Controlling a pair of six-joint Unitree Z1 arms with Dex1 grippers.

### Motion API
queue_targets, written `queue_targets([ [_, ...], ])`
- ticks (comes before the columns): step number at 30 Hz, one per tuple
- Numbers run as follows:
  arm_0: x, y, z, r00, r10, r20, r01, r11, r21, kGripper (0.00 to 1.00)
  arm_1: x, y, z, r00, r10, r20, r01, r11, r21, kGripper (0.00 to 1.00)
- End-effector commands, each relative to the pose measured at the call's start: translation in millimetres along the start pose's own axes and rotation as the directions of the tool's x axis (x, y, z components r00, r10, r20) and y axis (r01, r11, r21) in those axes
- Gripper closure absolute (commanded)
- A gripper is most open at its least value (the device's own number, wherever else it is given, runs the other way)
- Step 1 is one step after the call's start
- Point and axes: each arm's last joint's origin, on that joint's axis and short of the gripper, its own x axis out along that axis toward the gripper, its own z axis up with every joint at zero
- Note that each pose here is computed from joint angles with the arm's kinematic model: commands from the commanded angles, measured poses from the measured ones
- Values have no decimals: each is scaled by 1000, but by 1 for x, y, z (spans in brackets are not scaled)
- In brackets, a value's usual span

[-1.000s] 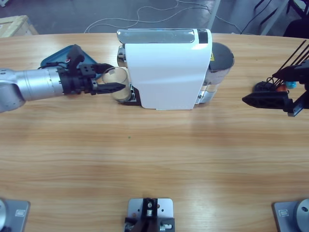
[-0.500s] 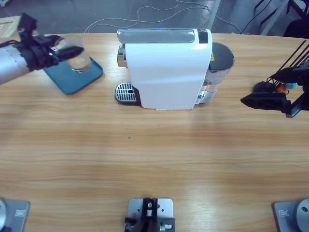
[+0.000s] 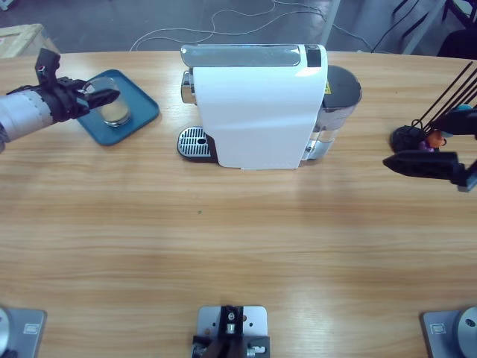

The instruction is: Pour coffee

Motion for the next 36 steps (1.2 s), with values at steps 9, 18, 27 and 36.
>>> queue_targets([
  [9,-8,21,-24,996,76,-46,-81,992,-101,11,-7,-2,-14,1000,6,-19,-6,1000,18,0],
  [18,-60,15,15,975,135,176,-111,984,-141,10,-12,-2,-20,1000,6,-17,-6,1000,19,0],
  [27,-167,-29,49,992,80,102,-60,980,-189,9,-20,-3,-39,1000,2,17,-2,1000,14,0],
  [36,-261,-70,65,974,-152,-170,126,980,-153,9,-27,-7,-51,996,-79,41,80,997,-10,0],
])
